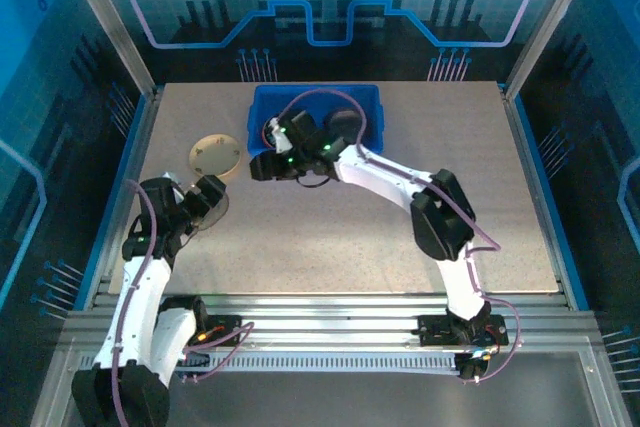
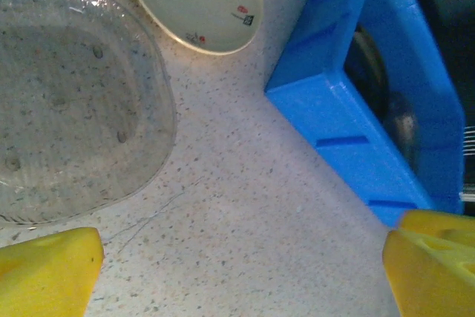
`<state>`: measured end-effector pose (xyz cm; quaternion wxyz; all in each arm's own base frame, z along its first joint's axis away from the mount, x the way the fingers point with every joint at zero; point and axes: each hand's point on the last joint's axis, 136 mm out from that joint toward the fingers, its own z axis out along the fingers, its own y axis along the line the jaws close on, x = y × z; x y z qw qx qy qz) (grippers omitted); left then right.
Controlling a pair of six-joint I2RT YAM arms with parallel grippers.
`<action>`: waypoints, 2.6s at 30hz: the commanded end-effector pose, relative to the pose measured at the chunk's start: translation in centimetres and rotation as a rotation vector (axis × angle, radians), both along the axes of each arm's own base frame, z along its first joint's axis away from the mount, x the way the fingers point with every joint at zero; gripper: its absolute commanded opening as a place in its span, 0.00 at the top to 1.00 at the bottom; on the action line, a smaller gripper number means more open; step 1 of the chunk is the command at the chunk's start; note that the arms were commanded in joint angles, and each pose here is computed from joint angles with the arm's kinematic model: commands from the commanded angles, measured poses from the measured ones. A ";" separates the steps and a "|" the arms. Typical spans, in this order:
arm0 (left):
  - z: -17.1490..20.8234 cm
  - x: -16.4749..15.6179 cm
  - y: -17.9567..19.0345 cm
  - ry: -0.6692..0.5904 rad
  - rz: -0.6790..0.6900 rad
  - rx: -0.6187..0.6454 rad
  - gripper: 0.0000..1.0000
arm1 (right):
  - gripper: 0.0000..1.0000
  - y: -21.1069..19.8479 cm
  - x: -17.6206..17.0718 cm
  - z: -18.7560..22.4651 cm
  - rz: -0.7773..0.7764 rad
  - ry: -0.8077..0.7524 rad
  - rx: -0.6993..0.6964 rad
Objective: Place the plates into the plastic bin on the countertop
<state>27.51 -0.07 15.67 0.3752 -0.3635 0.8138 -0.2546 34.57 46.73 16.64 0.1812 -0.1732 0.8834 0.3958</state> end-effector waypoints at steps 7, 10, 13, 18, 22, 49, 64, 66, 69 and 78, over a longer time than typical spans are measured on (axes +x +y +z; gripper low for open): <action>0.2 -0.9 -0.1 -0.077 0.034 -0.115 0.03 | 0.62 5.0 -1.4 -5.5 0.121 0.064 -0.078; -0.1 -1.2 -0.2 -0.067 0.032 -0.117 0.03 | 0.57 6.1 -1.5 -7.0 0.149 0.074 -0.102; -0.6 -1.4 -0.3 -0.057 0.024 -0.123 0.03 | 0.56 7.1 -1.2 -8.2 0.162 0.084 -0.112; -0.9 -1.5 -0.4 -0.054 0.023 -0.134 0.03 | 0.58 8.4 -0.8 -10.8 0.173 0.107 -0.129; -1.2 -1.8 -0.5 -0.052 0.022 -0.133 0.03 | 0.59 9.0 -0.5 -12.1 0.178 0.117 -0.118; -3.6 -3.2 -0.6 0.003 0.022 -0.119 0.03 | 0.71 11.7 -0.5 -16.3 0.131 0.172 -0.072; -2.2 -3.3 -0.5 -0.009 -0.017 -0.051 0.03 | 1.00 10.6 -0.1 -15.2 0.100 0.146 -0.113; -1.0 -3.1 -0.9 -0.037 -0.049 -0.042 0.03 | 1.00 9.8 -0.1 -13.9 0.089 0.121 -0.123; 1.0 -2.8 -1.3 -0.072 -0.091 -0.027 0.03 | 1.00 8.1 -0.3 -12.0 0.066 0.095 -0.121; 2.6 -1.3 -3.5 -0.081 -0.225 0.004 0.04 | 1.00 -1.1 -1.9 -7.8 0.028 0.051 -0.234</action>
